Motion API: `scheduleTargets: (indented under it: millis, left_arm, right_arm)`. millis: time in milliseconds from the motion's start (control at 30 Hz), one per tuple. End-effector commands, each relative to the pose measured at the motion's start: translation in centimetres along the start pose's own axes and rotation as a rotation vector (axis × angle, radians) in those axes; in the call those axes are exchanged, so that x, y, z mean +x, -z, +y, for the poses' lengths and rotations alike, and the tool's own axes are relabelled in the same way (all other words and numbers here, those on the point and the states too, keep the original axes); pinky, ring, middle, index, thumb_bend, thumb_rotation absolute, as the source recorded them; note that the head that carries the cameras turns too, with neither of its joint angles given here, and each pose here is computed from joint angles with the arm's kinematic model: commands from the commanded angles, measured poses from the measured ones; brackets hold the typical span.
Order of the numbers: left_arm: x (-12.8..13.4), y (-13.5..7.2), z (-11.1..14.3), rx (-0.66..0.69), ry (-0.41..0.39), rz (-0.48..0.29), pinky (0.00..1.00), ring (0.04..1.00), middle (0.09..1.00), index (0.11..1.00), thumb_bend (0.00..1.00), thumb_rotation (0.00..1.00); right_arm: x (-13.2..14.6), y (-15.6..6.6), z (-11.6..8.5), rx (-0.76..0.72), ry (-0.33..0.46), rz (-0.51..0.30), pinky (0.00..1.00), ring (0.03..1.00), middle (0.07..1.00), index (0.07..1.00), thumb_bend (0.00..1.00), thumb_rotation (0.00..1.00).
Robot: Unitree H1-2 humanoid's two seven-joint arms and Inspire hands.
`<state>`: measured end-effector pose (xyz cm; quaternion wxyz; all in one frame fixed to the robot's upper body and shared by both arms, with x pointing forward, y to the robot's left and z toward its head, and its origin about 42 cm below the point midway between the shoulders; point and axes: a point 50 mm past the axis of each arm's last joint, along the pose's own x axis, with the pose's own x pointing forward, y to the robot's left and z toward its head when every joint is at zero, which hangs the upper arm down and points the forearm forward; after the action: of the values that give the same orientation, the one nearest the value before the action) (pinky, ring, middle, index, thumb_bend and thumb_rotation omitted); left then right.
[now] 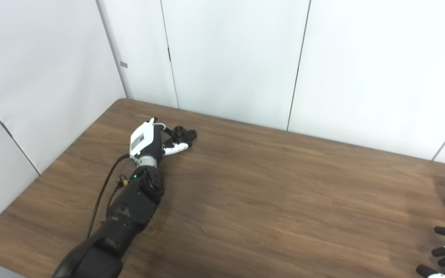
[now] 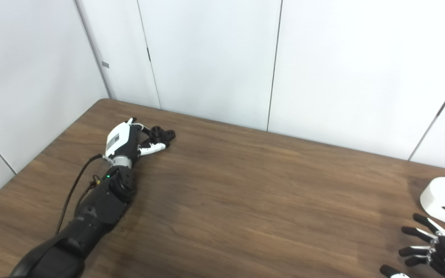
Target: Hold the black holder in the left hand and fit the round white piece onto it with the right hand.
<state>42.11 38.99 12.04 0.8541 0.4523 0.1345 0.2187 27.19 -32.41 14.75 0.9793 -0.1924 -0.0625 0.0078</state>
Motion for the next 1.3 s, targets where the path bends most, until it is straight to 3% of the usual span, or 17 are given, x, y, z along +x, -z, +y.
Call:
scheduleTargets:
  millis: [0,1267]
  left_arm:
    - [-1.75,3.1,-2.65,0.06,0.119,0.107,1.0,1.0,0.963,0.494,0.52,0.08]
    - [-1.75,3.1,-2.65,0.06,0.119,0.107,1.0,1.0,0.963,0.495,0.52,0.08]
  right_arm:
    - [0.55,-1.61,-1.15,-0.025,0.011,-0.073,0.44,0.539,0.73,0.837,0.66,0.06]
    - [0.55,-1.61,-1.15,-0.025,0.011,-0.073,0.44,0.539,0.73,0.837,0.66,0.06]
